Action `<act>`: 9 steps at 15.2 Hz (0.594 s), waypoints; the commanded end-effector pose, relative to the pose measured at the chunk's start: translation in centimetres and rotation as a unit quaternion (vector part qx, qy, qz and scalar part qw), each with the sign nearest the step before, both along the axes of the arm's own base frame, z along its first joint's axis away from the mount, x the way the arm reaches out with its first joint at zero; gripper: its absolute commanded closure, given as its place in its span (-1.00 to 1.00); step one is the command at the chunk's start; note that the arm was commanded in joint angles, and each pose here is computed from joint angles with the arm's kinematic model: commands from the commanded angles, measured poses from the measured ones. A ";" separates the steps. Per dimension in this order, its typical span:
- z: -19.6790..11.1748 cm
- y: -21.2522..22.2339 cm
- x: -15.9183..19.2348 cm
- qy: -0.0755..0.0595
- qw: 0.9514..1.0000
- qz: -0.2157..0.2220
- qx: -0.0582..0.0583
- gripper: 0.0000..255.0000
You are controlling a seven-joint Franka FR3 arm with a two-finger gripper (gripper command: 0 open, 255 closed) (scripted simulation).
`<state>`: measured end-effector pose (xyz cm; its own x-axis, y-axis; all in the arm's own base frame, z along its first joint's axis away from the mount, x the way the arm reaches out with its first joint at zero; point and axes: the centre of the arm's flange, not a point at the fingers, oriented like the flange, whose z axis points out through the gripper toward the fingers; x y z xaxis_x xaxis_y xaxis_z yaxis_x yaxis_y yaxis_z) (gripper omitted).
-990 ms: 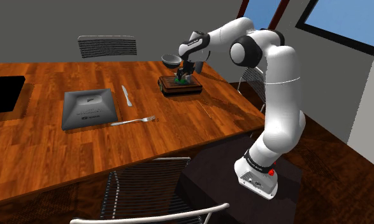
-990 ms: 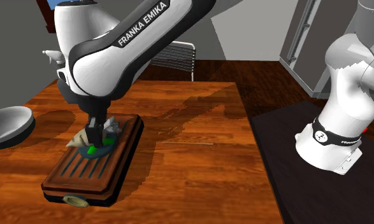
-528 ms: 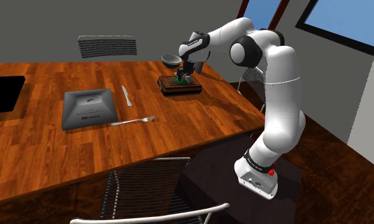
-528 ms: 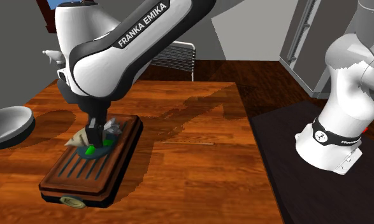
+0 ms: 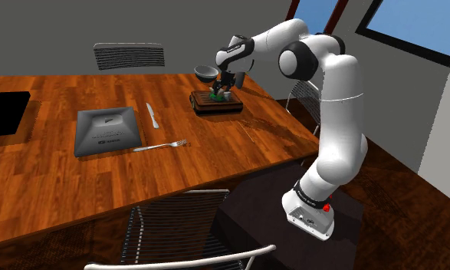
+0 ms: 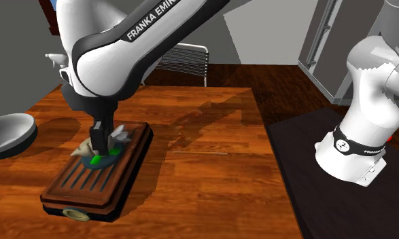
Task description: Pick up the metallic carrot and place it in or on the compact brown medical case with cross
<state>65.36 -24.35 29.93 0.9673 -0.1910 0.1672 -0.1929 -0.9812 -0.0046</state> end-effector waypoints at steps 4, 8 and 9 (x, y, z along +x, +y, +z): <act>3.5 0.1 -0.6 0.000 1.000 0.000 0.000 -1.00; 3.5 0.1 -0.6 0.000 1.000 0.000 0.000 -1.00; 3.5 0.1 -0.6 0.000 1.000 0.000 0.000 -1.00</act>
